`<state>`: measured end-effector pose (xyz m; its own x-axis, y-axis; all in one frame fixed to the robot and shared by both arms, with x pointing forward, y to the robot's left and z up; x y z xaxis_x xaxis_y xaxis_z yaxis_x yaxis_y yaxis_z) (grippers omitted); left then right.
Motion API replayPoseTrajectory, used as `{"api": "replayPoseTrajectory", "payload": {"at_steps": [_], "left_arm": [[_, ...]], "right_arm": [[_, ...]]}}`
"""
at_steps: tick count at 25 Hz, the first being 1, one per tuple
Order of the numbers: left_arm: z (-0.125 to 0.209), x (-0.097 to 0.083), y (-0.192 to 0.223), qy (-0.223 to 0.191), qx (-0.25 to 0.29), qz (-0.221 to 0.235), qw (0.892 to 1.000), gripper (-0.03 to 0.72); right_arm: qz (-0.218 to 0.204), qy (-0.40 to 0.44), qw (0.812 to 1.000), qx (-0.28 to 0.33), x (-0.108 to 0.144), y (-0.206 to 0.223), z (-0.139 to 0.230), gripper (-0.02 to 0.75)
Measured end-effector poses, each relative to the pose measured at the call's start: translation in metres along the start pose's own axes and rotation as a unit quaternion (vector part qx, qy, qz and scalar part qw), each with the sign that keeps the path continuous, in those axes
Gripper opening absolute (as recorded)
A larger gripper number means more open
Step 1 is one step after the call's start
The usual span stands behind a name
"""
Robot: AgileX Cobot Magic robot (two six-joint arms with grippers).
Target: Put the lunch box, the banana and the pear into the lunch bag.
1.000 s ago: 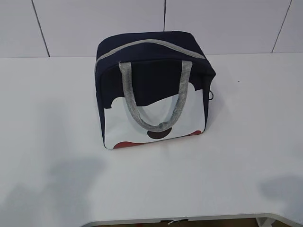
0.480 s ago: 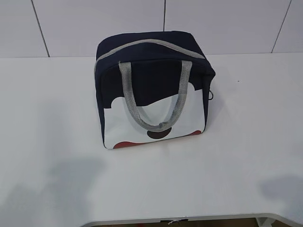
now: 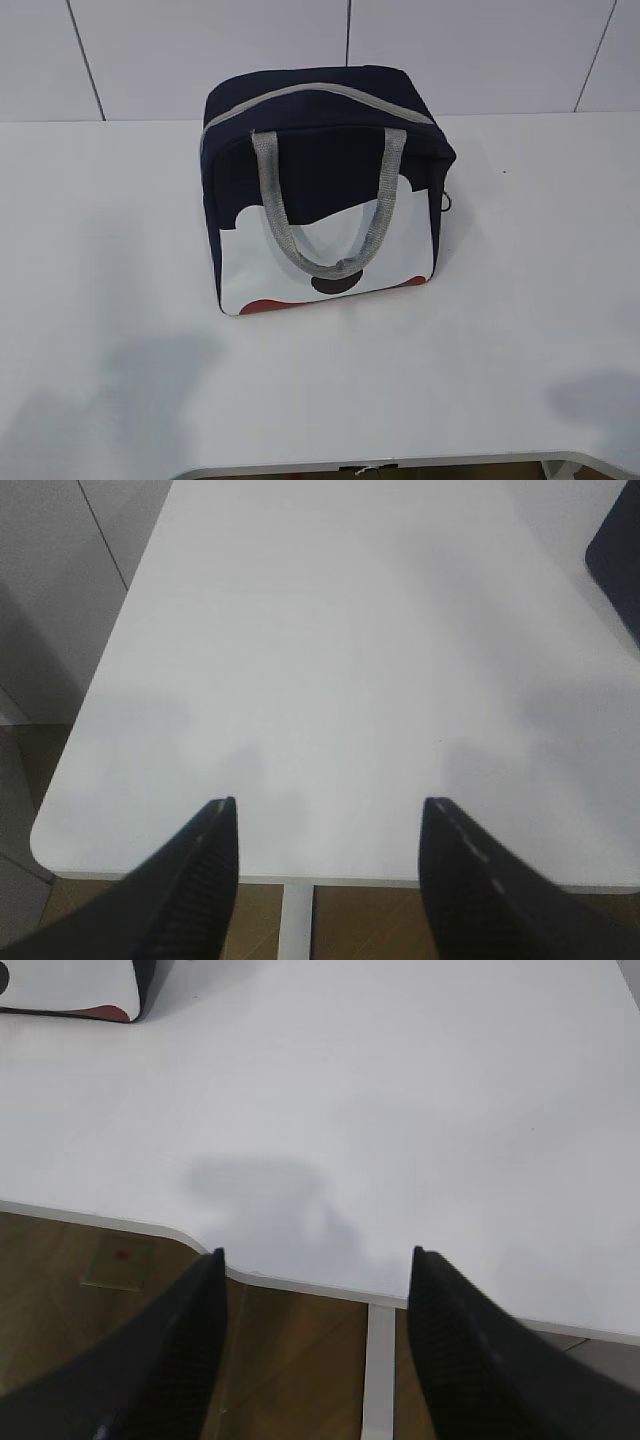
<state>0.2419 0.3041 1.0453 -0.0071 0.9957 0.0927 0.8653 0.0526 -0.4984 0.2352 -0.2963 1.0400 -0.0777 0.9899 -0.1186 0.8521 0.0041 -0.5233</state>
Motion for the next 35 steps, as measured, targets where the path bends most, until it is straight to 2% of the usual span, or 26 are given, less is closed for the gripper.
{"api": "replayPoseTrajectory", "payload": {"at_steps": [35], "left_arm": [[0.0000,0.0000,0.0000,0.000,0.000,0.000,1.000,0.414]], "right_arm": [[0.000,0.000,1.000,0.000,0.0000,0.0000,0.0000,0.475]]}}
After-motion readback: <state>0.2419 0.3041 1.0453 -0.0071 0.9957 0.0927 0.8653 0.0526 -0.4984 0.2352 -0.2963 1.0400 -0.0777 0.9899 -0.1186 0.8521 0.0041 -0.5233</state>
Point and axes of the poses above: a point on each arm's last joint axis where the gripper is mounted, y pointing out along that axis toward the gripper, x along the wrist's bending axis when the last joint is at zero, z = x × y, the point moved 1 cm from there along y, pointing out along that axis toward the gripper, and after that the axes turned 7 degrees about y, right-handed, at the moved point
